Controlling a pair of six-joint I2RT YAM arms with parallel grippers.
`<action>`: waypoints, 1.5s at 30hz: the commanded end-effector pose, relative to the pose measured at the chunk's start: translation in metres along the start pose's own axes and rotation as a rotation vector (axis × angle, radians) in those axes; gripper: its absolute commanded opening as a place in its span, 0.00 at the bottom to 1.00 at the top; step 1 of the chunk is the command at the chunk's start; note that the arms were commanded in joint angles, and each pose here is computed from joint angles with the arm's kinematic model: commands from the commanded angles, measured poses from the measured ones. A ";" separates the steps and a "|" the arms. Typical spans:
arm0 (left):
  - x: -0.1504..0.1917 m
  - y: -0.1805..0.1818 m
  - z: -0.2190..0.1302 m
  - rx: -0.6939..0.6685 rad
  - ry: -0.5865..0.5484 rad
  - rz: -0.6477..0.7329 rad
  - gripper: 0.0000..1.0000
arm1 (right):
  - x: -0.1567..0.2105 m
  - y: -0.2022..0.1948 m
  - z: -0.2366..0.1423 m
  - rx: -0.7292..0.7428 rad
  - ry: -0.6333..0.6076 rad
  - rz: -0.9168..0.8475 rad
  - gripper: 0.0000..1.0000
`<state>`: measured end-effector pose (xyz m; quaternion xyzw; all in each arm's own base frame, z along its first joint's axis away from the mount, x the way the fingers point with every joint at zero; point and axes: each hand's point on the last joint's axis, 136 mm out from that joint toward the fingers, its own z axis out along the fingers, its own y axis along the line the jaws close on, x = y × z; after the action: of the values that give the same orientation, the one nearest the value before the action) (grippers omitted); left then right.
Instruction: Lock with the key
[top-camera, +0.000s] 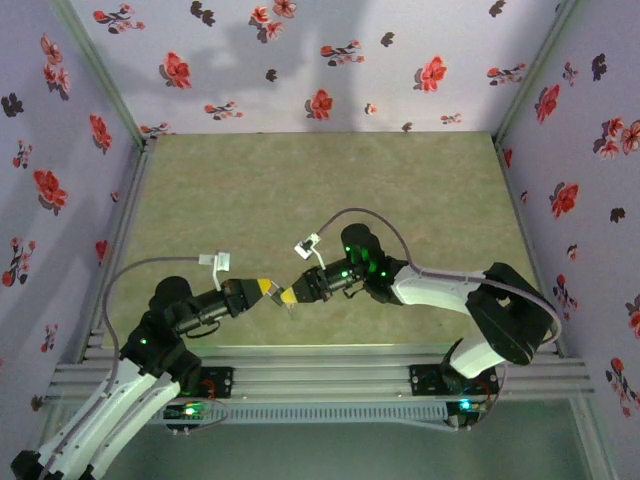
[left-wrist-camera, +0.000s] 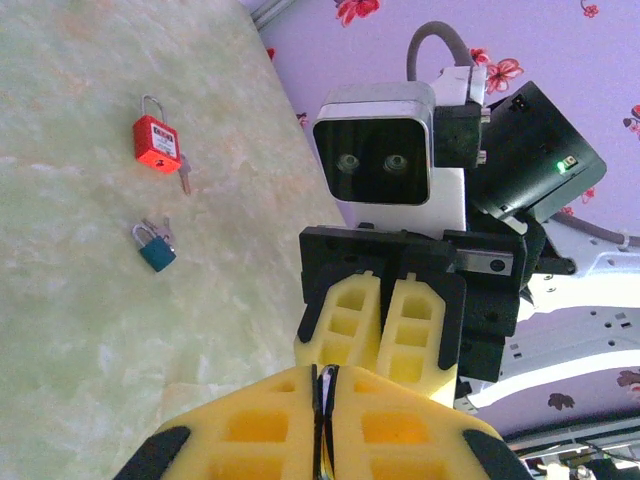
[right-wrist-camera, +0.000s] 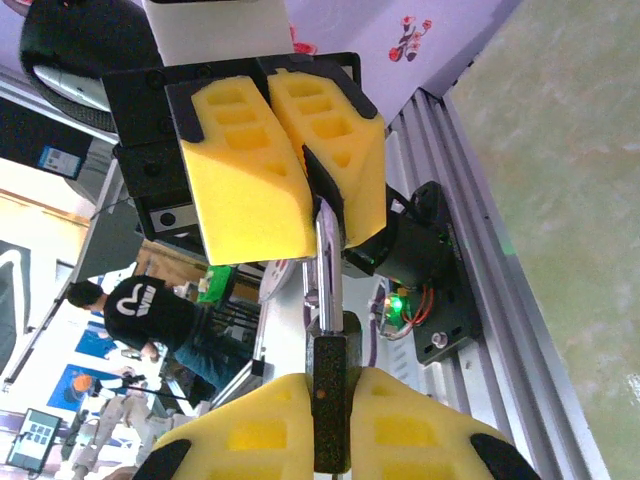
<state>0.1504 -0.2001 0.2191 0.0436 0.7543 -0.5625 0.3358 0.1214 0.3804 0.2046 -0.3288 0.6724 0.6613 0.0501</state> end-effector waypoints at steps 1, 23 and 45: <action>0.000 -0.002 -0.002 0.004 0.004 0.029 0.01 | -0.006 0.021 -0.002 -0.085 -0.007 -0.056 0.00; 0.015 0.001 0.004 0.125 0.012 -0.012 0.00 | -0.016 0.037 -0.002 -0.189 -0.038 -0.046 0.00; 0.023 0.008 0.007 0.159 0.012 -0.065 0.00 | -0.043 0.027 -0.011 -0.158 -0.137 -0.034 0.00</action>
<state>0.1501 -0.2053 0.2217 0.0380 0.6916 -0.6309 0.3496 0.1274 0.3798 0.2130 -0.2876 0.6478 0.7054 0.0048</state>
